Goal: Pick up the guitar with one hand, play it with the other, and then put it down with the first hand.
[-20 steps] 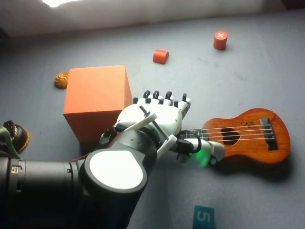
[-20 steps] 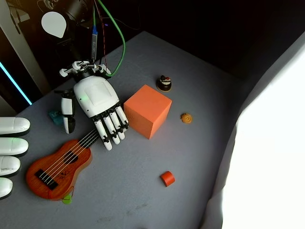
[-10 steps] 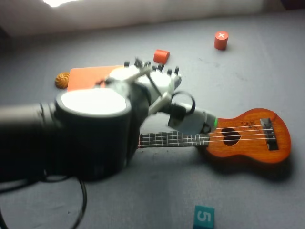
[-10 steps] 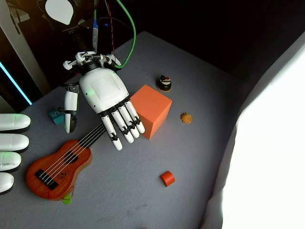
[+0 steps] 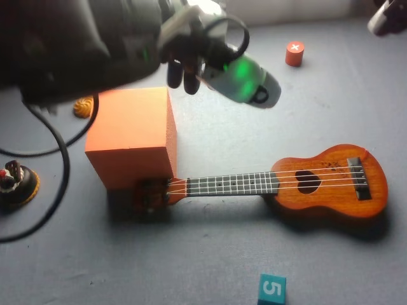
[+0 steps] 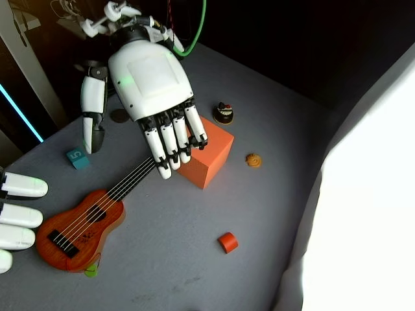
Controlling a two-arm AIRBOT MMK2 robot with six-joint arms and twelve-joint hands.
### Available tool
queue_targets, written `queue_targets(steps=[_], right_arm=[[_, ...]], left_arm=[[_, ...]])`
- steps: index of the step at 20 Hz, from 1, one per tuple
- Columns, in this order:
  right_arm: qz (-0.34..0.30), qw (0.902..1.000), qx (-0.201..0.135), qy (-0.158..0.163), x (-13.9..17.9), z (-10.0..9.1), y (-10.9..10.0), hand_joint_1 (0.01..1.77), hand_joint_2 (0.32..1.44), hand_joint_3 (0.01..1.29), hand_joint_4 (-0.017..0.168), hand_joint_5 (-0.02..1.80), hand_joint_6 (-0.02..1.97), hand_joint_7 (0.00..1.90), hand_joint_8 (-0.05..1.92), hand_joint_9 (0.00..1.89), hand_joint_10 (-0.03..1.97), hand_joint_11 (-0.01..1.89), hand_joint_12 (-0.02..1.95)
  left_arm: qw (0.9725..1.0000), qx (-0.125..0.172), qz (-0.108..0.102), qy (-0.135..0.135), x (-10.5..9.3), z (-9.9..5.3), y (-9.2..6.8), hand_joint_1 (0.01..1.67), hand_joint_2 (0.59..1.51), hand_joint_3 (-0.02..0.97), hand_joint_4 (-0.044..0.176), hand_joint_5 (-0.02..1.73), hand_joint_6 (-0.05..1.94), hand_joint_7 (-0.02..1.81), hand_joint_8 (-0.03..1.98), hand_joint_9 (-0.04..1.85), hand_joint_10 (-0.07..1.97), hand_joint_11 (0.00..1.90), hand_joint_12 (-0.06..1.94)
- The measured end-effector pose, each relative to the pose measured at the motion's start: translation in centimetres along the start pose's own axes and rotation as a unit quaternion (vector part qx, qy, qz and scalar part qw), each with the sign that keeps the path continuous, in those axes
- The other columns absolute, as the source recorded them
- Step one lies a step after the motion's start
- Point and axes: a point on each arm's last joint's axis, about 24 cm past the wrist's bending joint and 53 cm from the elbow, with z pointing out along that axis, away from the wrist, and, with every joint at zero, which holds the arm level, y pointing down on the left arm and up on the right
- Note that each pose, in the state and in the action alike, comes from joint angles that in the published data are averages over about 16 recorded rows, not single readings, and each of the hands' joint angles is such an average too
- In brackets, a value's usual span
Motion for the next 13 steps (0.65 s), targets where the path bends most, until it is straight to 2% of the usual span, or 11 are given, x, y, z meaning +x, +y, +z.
queue_targets(steps=[4,7,10,13], right_arm=[[-0.001,1.0,-0.001,0.0,0.0,0.0,0.1,0.27,1.31,0.02,0.005,0.57,0.98,0.76,0.97,0.63,1.36,0.39,1.65],[-0.001,1.0,0.0,0.002,0.1,-0.1,0.1,0.27,1.32,0.02,0.005,0.67,1.22,0.89,1.23,0.77,1.65,0.55,1.86],[-0.002,1.0,-0.001,0.002,0.1,-0.1,0.2,0.28,1.33,0.02,0.005,0.74,1.35,0.96,1.42,0.87,1.81,0.68,1.91],[-0.002,1.0,0.0,0.003,0.1,-0.1,0.2,0.27,1.34,0.02,0.005,0.83,1.4,1.06,1.45,0.99,1.84,0.82,1.91]], left_arm=[[0.9998,0.014,0.01,-0.005,-1.9,-1.3,-0.6,0.04,1.152,0.013,0.001,0.94,0.07,0.9,0.76,0.76,1.15,0.42,1.7],[0.9996,0.02,0.017,-0.007,-2.6,-2.0,-0.8,0.04,1.172,0.013,-0.001,1.07,0.14,1.0,1.01,0.86,1.46,0.56,1.81],[0.9996,0.022,0.017,-0.009,-2.8,-2.3,-0.9,0.04,1.184,0.013,-0.001,1.15,0.16,1.04,1.2,0.9,1.63,0.64,1.87],[0.9995,0.023,0.017,-0.011,-3.0,-2.5,-0.9,0.03,1.196,0.013,-0.002,1.18,0.19,1.06,1.32,0.95,1.72,0.71,1.91]])
